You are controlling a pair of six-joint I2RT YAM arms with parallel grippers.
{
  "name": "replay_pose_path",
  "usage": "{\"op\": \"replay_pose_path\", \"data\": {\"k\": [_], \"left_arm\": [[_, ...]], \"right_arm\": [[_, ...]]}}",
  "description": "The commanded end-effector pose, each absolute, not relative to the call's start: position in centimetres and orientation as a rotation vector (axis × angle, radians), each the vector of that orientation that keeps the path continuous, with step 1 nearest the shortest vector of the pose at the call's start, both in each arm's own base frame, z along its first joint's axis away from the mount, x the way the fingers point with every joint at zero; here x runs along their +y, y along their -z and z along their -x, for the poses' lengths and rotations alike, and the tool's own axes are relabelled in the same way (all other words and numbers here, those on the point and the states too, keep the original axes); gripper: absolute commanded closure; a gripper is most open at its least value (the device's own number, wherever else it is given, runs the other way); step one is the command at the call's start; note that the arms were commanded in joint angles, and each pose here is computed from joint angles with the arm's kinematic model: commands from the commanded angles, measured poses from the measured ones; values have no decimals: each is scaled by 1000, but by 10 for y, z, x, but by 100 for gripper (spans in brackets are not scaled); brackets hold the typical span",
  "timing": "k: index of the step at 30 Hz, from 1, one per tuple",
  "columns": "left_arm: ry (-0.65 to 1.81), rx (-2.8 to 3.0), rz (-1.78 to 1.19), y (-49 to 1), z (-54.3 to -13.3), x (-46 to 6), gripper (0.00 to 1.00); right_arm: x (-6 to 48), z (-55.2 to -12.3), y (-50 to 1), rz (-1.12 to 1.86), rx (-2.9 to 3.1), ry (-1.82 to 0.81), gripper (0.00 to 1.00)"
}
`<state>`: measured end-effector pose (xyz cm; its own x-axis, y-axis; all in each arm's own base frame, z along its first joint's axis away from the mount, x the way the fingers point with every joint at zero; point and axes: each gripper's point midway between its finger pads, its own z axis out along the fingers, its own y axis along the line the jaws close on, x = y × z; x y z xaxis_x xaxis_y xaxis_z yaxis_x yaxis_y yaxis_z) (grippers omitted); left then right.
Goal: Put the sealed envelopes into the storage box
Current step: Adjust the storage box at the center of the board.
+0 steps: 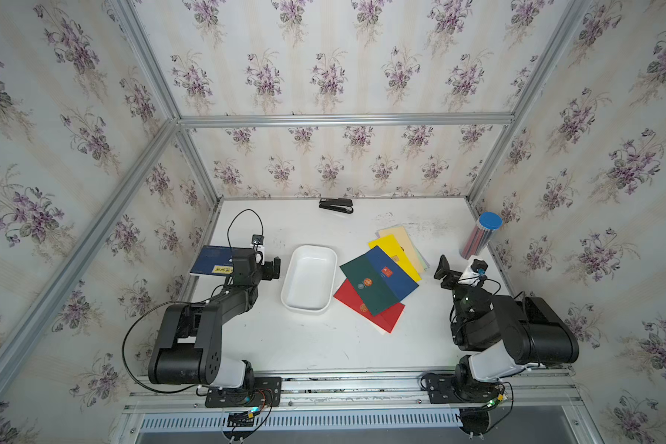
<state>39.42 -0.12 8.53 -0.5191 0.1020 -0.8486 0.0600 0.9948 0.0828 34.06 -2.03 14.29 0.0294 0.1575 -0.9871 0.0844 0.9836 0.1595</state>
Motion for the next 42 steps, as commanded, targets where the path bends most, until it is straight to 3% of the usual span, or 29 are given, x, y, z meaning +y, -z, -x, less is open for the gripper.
{"op": "replay_pose_path", "data": {"k": [1,6,9,17,30,34,38,42], "left_arm": [[-50,2100,-118,-89,-397,-2,0],[-52,2101,-119,-89,-396,-2,0],[-52,2101,-118,-89,-397,-2,0],[-51,2101,-118,-89,-396,-2,0],[-142,2111,-5,-92,-397,16,0],[-311,2135,295,-140,-379,55,0],[-275,2185,486,-185,-371,60,0],[-2,2388,470,-185,-362,22,0]], "right_arm": [[10,-360,-131,-9,1640,-99,0],[11,-313,-156,7,1465,-99,0],[6,-328,-152,-27,1492,-86,0],[-28,-313,-155,-241,1451,-3,0],[-32,-315,-154,-263,1446,-15,0],[-34,-308,-168,-268,1420,-4,0],[-47,-306,-194,-426,1383,-36,0],[-29,-316,-227,-422,1419,-200,0]]}}
